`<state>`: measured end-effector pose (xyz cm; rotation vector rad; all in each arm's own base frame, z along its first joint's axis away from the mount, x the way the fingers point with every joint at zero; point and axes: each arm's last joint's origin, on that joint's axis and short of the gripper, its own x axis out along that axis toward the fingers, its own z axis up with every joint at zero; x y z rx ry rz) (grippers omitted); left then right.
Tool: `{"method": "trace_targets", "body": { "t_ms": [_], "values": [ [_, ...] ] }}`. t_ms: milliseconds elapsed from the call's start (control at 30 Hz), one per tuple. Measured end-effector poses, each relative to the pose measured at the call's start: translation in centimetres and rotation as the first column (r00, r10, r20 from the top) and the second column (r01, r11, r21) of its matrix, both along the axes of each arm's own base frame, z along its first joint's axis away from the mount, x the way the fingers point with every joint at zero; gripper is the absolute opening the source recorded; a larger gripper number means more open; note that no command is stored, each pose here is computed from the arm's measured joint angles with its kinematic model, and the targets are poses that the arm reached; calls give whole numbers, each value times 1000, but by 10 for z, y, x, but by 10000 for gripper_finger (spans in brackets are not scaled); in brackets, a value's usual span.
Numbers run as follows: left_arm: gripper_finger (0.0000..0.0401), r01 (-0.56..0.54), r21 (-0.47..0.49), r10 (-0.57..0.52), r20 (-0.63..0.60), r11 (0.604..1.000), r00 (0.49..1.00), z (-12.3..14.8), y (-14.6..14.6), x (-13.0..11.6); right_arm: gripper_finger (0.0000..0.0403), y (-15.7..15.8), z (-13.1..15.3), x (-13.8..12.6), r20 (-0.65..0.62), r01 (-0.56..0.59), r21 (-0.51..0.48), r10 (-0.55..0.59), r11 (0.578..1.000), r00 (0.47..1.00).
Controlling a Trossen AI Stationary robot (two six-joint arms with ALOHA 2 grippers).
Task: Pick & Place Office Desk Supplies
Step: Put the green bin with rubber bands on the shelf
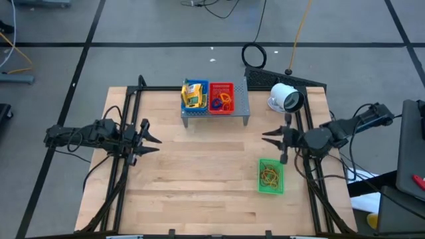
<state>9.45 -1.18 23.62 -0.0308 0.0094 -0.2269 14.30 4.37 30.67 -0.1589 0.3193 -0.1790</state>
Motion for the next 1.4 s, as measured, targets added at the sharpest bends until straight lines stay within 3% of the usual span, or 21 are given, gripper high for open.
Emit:
{"method": "trace_targets", "body": {
  "t_ms": [200,400,700,867,1000,1133,1233,1367,1400],
  "values": [
    [143,0,0,0,0,1000,1000,0,0,0,68,9,27,26,-51,121,-62,-125,991,991],
    [143,0,0,0,0,1000,1000,0,0,0,105,17,66,50,-66,320,-129,-330,939,942],
    [143,0,0,0,0,1000,1000,0,0,0,155,28,105,88,-88,451,-11,-450,893,889],
    [143,0,0,0,0,1000,1000,0,0,0,153,28,107,102,-231,457,223,-409,861,883],
    [143,0,0,0,0,1000,1000,0,0,0,141,32,98,106,-386,479,431,-323,765,864],
    [143,0,0,0,0,1000,1000,0,0,0,130,36,89,101,-529,570,516,-286,639,799],
    [143,1,0,-1,0,1000,1000,0,0,0,122,40,81,91,-646,672,494,-285,551,708],
    [143,0,0,0,0,1000,1000,0,0,0,114,46,70,74,-815,820,366,-273,440,511],
    [143,0,0,0,0,1000,1000,0,0,0,112,48,69,73,-835,836,354,-262,419,484]
  ]
}}
